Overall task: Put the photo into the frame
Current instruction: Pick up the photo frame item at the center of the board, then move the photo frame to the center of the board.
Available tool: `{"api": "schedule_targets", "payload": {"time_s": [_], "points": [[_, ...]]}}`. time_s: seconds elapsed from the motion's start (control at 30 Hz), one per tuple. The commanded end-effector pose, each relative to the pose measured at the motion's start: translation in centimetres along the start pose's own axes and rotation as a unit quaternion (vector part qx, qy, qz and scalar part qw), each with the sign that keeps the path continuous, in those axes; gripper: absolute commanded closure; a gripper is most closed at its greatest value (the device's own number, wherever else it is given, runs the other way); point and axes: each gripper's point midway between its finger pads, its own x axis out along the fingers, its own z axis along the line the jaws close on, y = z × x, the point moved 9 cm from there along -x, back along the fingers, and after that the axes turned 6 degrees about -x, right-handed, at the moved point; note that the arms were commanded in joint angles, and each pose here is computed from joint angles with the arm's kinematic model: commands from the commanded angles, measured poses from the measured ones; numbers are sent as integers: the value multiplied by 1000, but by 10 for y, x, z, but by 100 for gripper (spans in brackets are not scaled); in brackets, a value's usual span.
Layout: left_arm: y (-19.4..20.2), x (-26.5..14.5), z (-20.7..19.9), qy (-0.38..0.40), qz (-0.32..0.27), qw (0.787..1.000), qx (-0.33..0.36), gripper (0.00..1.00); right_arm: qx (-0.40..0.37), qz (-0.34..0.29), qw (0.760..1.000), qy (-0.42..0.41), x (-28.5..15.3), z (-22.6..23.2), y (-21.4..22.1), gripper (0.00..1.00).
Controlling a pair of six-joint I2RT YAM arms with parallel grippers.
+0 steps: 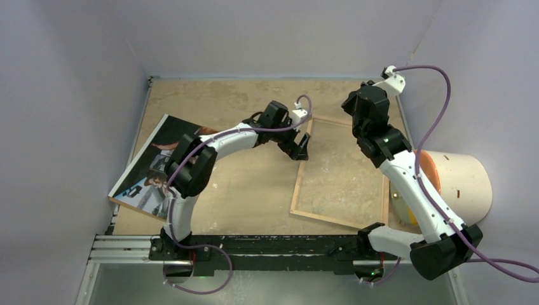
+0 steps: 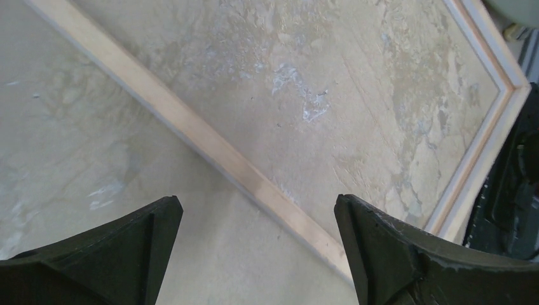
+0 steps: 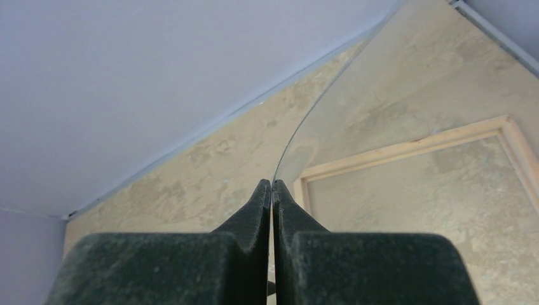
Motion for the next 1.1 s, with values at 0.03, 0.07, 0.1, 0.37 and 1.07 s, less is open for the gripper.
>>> {"api": "schedule_targets", "payload": {"time_s": [0.03,0.07,0.1,0.37,1.07], "points": [[11,41,0,-38,-10,999,14,0,-14,-42,999,18,-11,-6,-29,100],[15,45,2,-47,-5,999,15,0,-17,-45,999,25,-12,-8,-31,100],[18,49,5,-57,-3,998,18,0,-18,-49,998,32,-13,-10,-33,100],[35,59,36,-195,47,977,68,27,-37,-66,996,48,-17,-16,-42,100],[84,-98,118,-325,77,939,-79,61,-61,33,995,-67,28,37,-23,100]]}}
